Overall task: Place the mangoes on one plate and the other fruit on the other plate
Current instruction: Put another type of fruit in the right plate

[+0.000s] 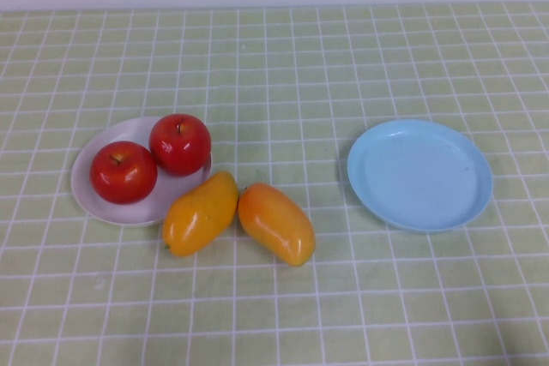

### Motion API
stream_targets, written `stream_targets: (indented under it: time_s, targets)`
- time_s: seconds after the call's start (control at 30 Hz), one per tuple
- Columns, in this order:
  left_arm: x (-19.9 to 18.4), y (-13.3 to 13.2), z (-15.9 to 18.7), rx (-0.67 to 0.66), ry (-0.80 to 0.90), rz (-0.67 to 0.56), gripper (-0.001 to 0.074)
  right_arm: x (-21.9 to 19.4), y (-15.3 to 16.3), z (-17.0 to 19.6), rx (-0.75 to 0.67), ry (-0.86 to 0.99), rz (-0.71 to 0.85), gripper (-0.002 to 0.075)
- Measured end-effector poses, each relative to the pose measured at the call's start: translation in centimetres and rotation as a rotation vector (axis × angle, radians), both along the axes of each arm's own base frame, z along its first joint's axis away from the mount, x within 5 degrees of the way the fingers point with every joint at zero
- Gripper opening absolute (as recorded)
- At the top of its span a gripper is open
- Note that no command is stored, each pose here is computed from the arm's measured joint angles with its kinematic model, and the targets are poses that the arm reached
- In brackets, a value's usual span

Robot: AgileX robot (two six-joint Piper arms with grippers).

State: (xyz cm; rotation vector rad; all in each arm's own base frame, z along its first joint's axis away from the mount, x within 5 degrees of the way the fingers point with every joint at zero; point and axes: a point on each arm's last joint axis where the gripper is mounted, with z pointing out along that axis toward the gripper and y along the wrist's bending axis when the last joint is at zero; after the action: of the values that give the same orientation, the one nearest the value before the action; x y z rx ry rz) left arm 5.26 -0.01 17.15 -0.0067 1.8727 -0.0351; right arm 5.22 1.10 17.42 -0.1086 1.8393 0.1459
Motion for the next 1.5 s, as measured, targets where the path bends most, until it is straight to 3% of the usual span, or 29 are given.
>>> stream_targets:
  time_s: [0.33, 0.6, 0.77, 0.87, 1.03, 1.17, 1.33, 1.5]
  targets:
    - [0.0, 0.0, 0.0, 0.0, 0.0, 0.0, 0.0003, 0.1, 0.0, 0.4, 0.033, -0.046, -0.008, -0.0017]
    - [0.0, 0.0, 0.0, 0.0, 0.002, 0.0, 0.0003, 0.3, -0.1, 2.5, 0.532, -0.195, -0.08, -0.0017]
    - [0.0, 0.0, 0.0, 0.0, 0.002, 0.0, 0.0003, 0.4, -0.4, 2.9, 0.734, -0.214, -0.12, -0.0017]
    - [0.0, 0.0, 0.0, 0.0, 0.002, 0.0, 0.0003, 0.3, 0.1, 3.1, 0.765, -0.17, -0.083, -0.0017]
    - [0.0, 0.0, 0.0, 0.0, 0.002, 0.0, 0.0003, 0.6, 1.6, 6.4, 0.733, -0.004, 0.032, -0.0017]
    - [0.0, 0.0, 0.0, 0.0, 0.002, 0.0, 0.0003, 2.4, 3.2, 8.9, 0.585, 0.3, 0.143, -0.0017]
    - [0.0, 0.0, 0.0, 0.0, 0.002, 0.0, 0.0003, 6.6, 4.2, 10.8, 0.417, 0.638, 0.202, -0.0017]
    - [0.0, 0.0, 0.0, 0.0, 0.002, 0.0, 0.0003, 12.3, 4.8, 11.5, 0.286, 0.802, 0.217, -0.0017]
